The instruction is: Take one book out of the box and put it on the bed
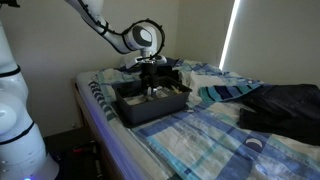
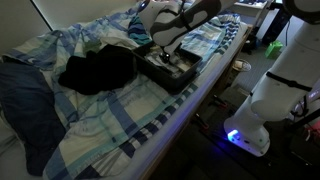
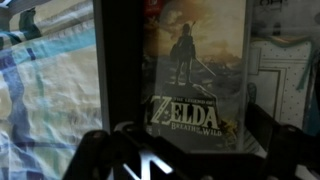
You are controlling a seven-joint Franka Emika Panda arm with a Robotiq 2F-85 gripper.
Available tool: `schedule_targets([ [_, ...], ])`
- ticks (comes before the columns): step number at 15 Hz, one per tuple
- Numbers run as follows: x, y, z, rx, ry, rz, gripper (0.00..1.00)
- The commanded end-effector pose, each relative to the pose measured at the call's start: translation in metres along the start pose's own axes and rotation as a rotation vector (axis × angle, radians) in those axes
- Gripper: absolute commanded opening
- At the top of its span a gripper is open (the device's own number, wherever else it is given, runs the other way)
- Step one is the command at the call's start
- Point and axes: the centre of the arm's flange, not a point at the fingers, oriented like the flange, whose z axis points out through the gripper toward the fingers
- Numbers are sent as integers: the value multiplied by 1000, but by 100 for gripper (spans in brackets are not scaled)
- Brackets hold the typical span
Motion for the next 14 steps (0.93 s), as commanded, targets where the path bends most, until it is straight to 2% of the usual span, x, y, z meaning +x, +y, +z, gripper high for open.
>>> schedule_targets([
  [1,-2,4,-1,-49,33,26,100],
  [14,-3,20,-19,-137,77,64,100],
])
